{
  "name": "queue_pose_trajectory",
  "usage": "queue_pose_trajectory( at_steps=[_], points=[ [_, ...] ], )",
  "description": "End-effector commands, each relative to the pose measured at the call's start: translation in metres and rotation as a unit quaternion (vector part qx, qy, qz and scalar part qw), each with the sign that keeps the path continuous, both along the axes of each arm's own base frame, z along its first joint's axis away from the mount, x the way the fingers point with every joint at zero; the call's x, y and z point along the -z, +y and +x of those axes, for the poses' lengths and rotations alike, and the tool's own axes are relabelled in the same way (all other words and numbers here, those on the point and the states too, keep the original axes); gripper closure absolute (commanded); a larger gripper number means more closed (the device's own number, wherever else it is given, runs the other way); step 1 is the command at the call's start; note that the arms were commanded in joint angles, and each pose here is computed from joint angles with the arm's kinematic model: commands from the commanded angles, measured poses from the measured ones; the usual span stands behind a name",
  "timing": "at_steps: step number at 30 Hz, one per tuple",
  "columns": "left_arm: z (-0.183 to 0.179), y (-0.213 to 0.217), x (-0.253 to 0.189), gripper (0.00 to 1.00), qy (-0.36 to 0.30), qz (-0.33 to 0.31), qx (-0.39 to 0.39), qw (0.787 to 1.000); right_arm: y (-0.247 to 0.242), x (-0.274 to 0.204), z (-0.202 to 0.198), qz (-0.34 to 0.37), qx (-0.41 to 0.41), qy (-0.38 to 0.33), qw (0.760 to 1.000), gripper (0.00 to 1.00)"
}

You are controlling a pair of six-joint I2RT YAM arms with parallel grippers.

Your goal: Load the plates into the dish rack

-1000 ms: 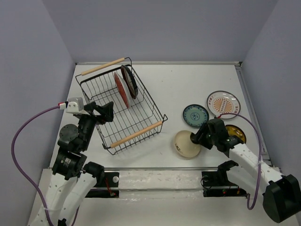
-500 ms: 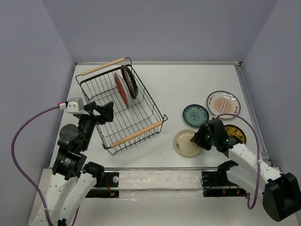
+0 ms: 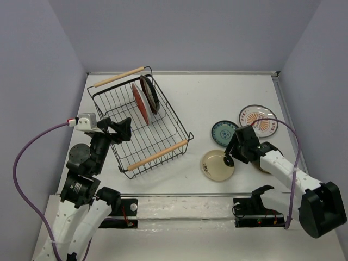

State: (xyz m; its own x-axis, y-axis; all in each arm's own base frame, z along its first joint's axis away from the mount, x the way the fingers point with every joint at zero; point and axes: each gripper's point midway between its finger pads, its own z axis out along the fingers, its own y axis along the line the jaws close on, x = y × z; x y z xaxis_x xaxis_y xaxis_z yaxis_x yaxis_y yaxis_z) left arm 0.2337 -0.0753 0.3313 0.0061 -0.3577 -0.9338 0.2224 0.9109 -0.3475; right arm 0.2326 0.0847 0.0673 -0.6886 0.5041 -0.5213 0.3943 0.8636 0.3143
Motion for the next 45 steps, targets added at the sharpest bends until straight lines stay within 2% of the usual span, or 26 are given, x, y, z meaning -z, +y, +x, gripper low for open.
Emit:
queue_pose_trajectory(
  at_steps=[1, 5, 8, 10, 11, 15, 22, 29, 36, 40, 43, 44, 45],
  points=[
    [-0.003, 0.000, -0.016, 0.01, -0.035, -0.006, 0.002, 0.999, 0.001, 0.009, 0.004, -0.028, -0.030, 0.032, 0.999, 0.32],
    [-0.002, 0.001, -0.016, 0.01, -0.035, -0.006, -0.001, 0.999, 0.012, 0.021, -0.001, -0.011, -0.058, 0.054, 0.997, 0.31],
    [-0.003, 0.001, -0.016, 0.01, -0.035, -0.006, -0.001, 0.999, 0.034, 0.034, -0.005, 0.033, -0.104, 0.074, 0.991, 0.31],
    [-0.003, 0.001, -0.016, 0.01, -0.036, -0.007, 0.000, 0.999, 0.055, 0.047, -0.022, 0.088, -0.143, 0.100, 0.981, 0.33],
    [-0.003, 0.000, -0.016, 0.01, -0.035, -0.006, 0.001, 0.999, 0.062, 0.047, -0.018, 0.104, -0.153, 0.086, 0.979, 0.33],
    [-0.002, -0.001, -0.015, 0.01, -0.034, -0.006, 0.003, 0.999, 0.065, 0.059, -0.030, 0.124, -0.154, 0.097, 0.975, 0.41],
    [0.000, -0.002, -0.013, 0.01, -0.030, -0.005, 0.004, 1.000, 0.062, 0.058, -0.038, 0.133, -0.143, 0.086, 0.977, 0.71],
    [0.003, -0.005, -0.009, 0.01, -0.021, -0.002, 0.009, 1.000, 0.064, 0.049, -0.040, 0.143, -0.151, 0.067, 0.976, 0.93],
    [0.011, -0.020, 0.004, 0.01, 0.004, -0.001, 0.039, 0.999, 0.064, -0.005, -0.027, 0.155, -0.153, -0.015, 0.976, 0.93],
    [0.015, -0.022, 0.009, 0.01, 0.015, -0.004, 0.041, 0.999, 0.042, -0.039, -0.020, 0.101, -0.128, -0.050, 0.985, 0.93],
    [0.012, -0.029, 0.007, 0.01, 0.012, -0.010, 0.061, 0.998, 0.029, -0.065, -0.025, 0.076, -0.116, -0.066, 0.988, 0.93],
    [0.010, -0.036, 0.008, 0.01, 0.013, -0.008, 0.081, 0.997, 0.024, -0.088, -0.020, 0.068, -0.107, -0.094, 0.987, 0.93],
    [0.008, -0.040, 0.008, 0.01, 0.014, -0.009, 0.094, 0.995, 0.017, -0.083, -0.023, 0.053, -0.099, -0.084, 0.990, 0.93]
  ],
)
